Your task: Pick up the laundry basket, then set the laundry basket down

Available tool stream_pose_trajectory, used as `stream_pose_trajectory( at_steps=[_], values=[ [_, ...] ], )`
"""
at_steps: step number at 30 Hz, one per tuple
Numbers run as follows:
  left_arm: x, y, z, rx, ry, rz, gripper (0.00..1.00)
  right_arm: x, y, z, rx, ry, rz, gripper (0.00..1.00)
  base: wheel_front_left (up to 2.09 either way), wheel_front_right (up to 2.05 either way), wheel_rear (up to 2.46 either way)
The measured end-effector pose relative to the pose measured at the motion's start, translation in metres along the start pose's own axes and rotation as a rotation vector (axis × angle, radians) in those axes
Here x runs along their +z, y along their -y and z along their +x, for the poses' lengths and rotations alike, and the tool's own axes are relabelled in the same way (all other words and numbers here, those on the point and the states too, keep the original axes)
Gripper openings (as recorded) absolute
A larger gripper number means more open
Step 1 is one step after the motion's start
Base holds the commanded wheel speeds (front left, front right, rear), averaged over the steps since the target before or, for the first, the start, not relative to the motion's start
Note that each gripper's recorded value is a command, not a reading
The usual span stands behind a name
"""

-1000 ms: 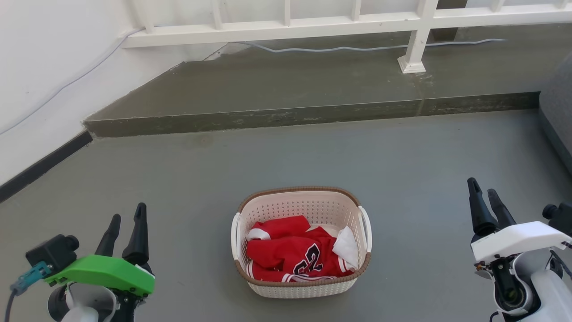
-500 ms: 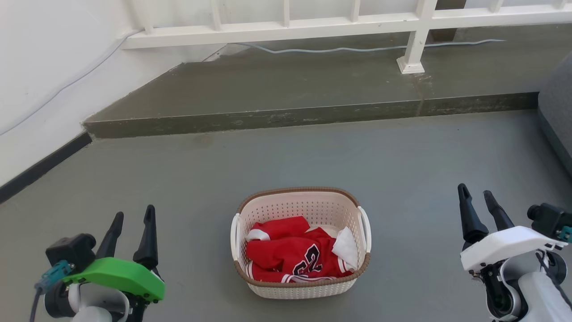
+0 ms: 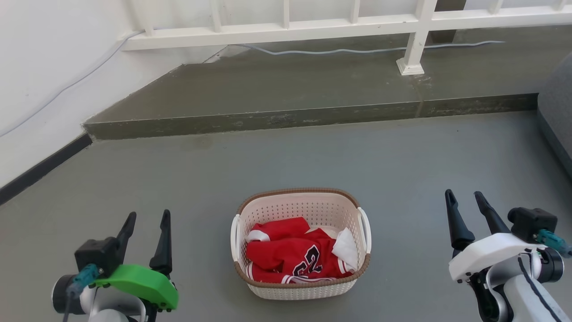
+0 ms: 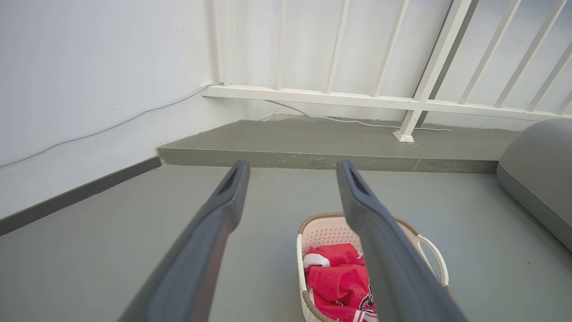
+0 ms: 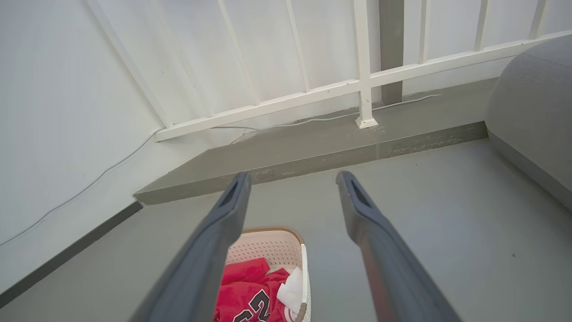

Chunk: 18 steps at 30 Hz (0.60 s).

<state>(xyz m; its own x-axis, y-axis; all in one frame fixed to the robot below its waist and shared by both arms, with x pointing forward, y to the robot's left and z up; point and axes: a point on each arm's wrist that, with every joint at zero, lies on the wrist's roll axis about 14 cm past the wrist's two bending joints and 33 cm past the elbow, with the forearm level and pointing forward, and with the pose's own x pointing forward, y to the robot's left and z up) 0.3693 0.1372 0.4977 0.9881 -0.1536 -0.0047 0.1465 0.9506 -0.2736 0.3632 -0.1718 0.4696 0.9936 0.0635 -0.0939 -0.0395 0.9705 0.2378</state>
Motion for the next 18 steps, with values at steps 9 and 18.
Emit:
stream_pose_trajectory(
  at_steps=[9, 18],
  values=[
    [-0.005, 0.006, -0.002, -0.028, 0.001, 0.102, 1.00, -0.003, -0.006, -0.001, 0.026, 0.010, -0.118, 1.00, 0.00, 0.00, 0.00],
    [-0.010, 0.009, -0.005, -0.050, 0.002, 0.199, 1.00, -0.002, -0.012, -0.002, 0.055, 0.032, -0.221, 1.00, 0.00, 0.00, 0.00]
  ],
)
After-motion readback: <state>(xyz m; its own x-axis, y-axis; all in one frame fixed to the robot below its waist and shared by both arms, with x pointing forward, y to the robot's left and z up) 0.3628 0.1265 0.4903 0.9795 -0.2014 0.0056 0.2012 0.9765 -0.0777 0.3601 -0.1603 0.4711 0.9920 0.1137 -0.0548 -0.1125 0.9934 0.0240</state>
